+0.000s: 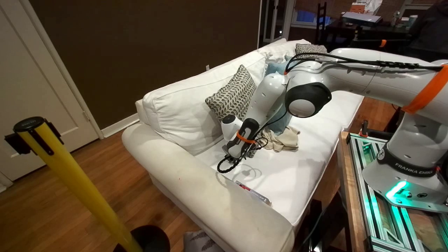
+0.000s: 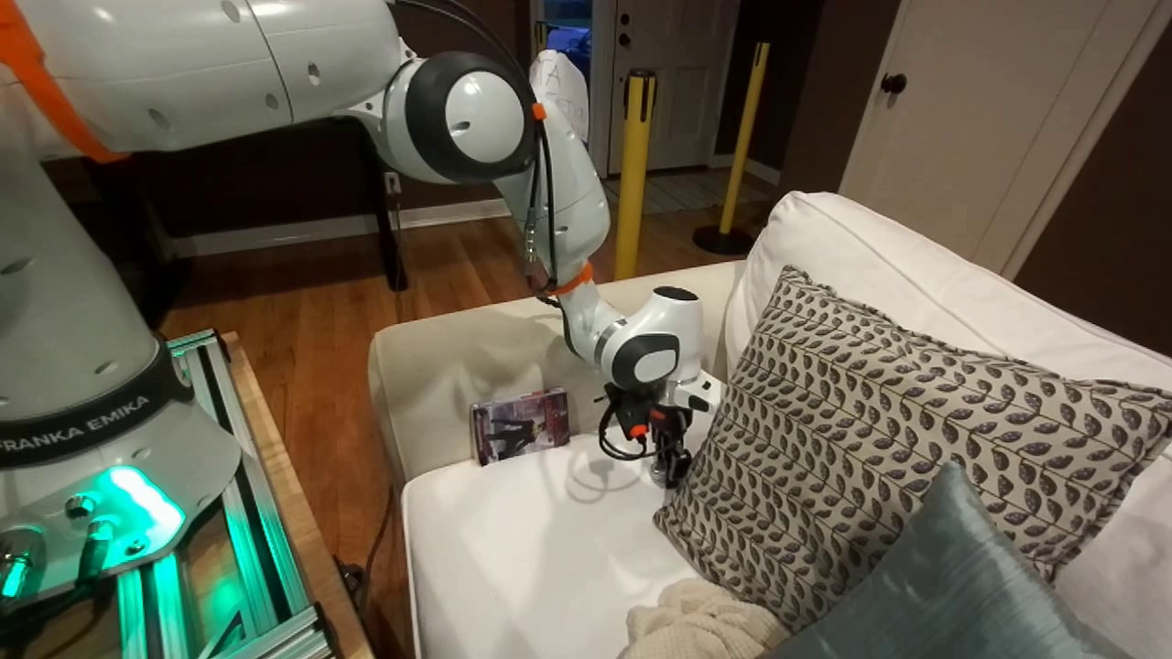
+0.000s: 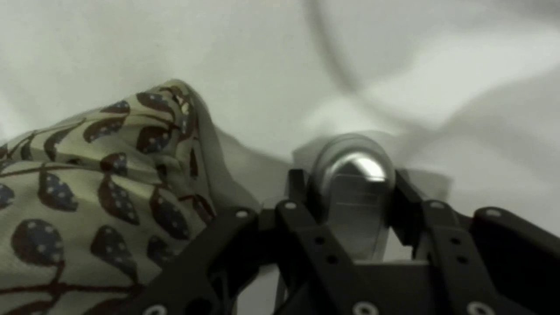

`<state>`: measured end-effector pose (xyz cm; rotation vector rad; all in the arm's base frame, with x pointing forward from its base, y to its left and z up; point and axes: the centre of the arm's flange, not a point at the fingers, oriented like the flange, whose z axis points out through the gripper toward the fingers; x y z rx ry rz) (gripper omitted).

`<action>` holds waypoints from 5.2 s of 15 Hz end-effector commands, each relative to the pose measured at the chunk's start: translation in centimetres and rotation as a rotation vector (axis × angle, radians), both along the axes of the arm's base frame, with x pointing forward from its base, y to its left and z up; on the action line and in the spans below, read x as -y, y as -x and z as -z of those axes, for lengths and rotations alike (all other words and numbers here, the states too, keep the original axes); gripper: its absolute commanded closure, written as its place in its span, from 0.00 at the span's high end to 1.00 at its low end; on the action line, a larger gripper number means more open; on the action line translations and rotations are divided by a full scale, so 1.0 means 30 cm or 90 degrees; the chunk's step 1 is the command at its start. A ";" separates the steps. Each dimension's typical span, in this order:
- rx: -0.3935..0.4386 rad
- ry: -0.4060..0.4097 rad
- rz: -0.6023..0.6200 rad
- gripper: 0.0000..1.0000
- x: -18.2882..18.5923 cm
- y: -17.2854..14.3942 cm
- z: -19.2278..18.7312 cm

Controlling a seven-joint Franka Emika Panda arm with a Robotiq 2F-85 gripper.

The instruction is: Flip the remote

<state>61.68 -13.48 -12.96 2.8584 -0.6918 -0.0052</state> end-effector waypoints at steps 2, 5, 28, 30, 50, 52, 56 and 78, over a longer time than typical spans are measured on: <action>-0.017 0.003 -0.016 0.22 -0.071 0.050 -0.140; -0.048 -0.022 -0.030 0.22 -0.101 0.101 -0.293; -0.663 -0.371 -0.141 0.47 0.034 0.355 -0.588; -0.690 -0.392 -0.127 0.47 0.045 0.358 -0.530; -0.832 -0.441 -0.018 0.22 0.097 0.340 -0.212; -0.825 -0.428 -0.046 0.22 0.104 0.319 -0.160; -0.827 -0.408 -0.088 0.22 0.123 0.280 -0.059; -0.720 -0.396 -0.245 1.00 0.058 0.202 -0.185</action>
